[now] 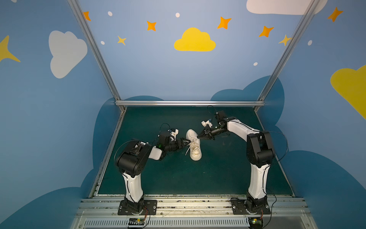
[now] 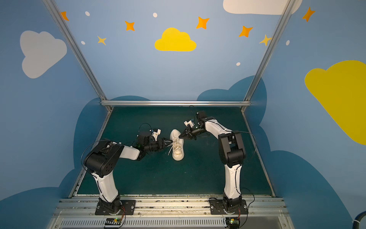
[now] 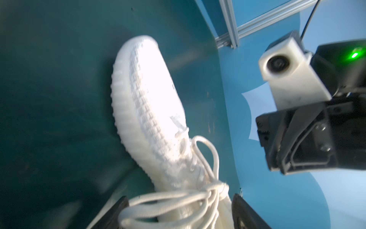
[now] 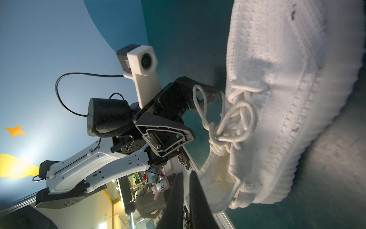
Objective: Tie the shoes
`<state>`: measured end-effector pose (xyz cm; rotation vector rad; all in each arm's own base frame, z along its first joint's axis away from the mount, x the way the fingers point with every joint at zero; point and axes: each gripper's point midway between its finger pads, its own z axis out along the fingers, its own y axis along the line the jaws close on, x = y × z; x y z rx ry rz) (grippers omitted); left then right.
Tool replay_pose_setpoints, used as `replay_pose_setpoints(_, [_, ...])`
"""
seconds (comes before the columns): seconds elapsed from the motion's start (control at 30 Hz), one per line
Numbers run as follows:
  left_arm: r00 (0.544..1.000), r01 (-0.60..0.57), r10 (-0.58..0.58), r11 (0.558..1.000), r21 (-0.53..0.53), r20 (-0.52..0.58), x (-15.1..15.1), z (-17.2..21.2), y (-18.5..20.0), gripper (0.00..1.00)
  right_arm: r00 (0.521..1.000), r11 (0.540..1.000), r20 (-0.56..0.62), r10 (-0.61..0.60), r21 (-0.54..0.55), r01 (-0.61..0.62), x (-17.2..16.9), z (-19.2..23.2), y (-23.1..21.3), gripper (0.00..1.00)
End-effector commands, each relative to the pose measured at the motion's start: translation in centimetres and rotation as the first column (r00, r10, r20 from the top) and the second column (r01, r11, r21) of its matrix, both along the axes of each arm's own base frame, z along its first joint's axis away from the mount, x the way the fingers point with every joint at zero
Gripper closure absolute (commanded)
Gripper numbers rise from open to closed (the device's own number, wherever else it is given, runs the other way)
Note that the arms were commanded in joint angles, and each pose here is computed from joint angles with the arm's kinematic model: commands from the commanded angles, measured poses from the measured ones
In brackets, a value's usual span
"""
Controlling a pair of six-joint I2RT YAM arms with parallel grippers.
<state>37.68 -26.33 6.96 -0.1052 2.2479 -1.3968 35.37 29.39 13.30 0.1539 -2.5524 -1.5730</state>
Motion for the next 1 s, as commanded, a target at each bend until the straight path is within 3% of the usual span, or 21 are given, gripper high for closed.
replay_pose_setpoints(0.0, [0.998, -0.023, 0.024, 0.999, -0.026, 0.05, 1.3, 1.3, -0.4, 0.2, 0.999, 1.0, 0.038, 0.007, 0.023, -0.008, -0.4, 1.8, -0.4, 0.9])
replay_pose_setpoints(0.57, [0.998, -0.032, 0.034, 0.999, -0.032, 0.061, 2.0, 1.4, -1.5, 0.34, 1.0, 0.999, 0.019, -0.026, 0.021, 0.025, -0.1, 0.2, -1.1, 0.91])
replay_pose_setpoints(0.87, [0.996, -0.041, 0.045, 0.998, -0.05, 0.082, 2.0, 1.6, -1.7, 0.73, 1.0, 1.0, 0.009, -0.024, 0.017, 0.024, 0.2, -0.5, -1.1, 0.91])
replay_pose_setpoints(0.97, [0.996, -0.041, 0.046, 0.998, -0.053, 0.079, 1.9, 1.5, -1.6, 0.88, 1.0, 1.0, 0.01, -0.023, 0.005, 0.023, 0.5, -0.9, -1.0, 0.84])
